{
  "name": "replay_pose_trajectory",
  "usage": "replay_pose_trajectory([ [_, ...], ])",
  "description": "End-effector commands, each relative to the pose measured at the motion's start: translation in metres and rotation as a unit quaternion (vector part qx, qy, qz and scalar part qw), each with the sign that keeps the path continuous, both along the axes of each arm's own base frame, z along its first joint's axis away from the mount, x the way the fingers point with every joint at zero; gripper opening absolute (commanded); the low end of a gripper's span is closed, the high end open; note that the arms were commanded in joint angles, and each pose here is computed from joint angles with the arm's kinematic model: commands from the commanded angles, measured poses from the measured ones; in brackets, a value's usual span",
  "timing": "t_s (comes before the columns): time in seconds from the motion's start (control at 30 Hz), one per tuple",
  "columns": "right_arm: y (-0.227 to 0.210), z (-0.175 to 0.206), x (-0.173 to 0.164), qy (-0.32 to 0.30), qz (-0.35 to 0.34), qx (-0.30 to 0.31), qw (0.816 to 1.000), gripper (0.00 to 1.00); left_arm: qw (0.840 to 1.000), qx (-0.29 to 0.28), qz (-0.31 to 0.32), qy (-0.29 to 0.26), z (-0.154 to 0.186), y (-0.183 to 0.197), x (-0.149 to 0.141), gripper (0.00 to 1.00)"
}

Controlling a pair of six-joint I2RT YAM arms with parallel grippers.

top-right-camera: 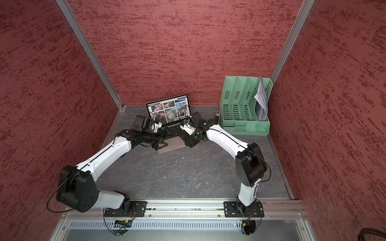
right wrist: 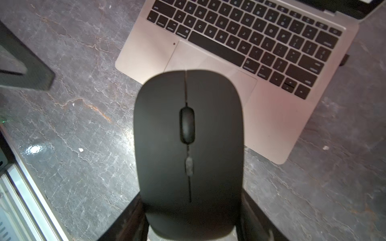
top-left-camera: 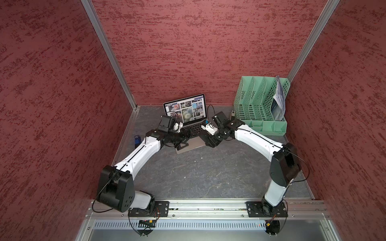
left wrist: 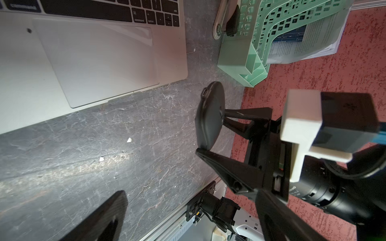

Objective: Remove the wireless mouse receiver from the laptop
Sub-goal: Pick up the mouse from the center of the board.

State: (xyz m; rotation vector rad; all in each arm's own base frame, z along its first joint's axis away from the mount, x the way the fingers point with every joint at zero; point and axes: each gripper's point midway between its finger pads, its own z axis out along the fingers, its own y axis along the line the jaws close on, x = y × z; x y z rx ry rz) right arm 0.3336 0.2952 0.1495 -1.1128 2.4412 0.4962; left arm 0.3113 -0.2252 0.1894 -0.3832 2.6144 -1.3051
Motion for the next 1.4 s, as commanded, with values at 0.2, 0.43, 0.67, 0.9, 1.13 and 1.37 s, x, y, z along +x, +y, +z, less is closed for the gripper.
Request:
replay_pose_trajectory([
  [0.2,0.028,0.045,0.000,-0.032,0.035,0.063,0.997,0.58,1.000,-0.008,0.025,-0.015,-0.018,-0.017,0.021,1.00],
  [0.43,0.034,0.044,-0.011,-0.023,0.050,0.066,0.996,0.58,0.998,0.002,0.049,-0.041,-0.014,-0.013,0.035,0.98],
  [0.67,0.042,0.049,-0.021,-0.006,0.067,0.087,0.994,0.58,0.996,-0.001,0.059,-0.066,-0.012,-0.018,0.048,0.89],
  [0.9,0.044,0.048,-0.020,-0.006,0.068,0.089,0.994,0.58,0.996,-0.013,0.052,-0.077,-0.006,-0.029,0.049,0.74],
  [1.13,0.047,0.046,-0.017,-0.004,0.064,0.092,0.994,0.58,0.996,-0.018,0.050,-0.077,-0.003,-0.032,0.048,0.47],
  [1.37,0.047,0.044,-0.017,-0.003,0.064,0.091,0.994,0.58,0.996,-0.018,0.047,-0.078,0.000,-0.034,0.048,0.46],
])
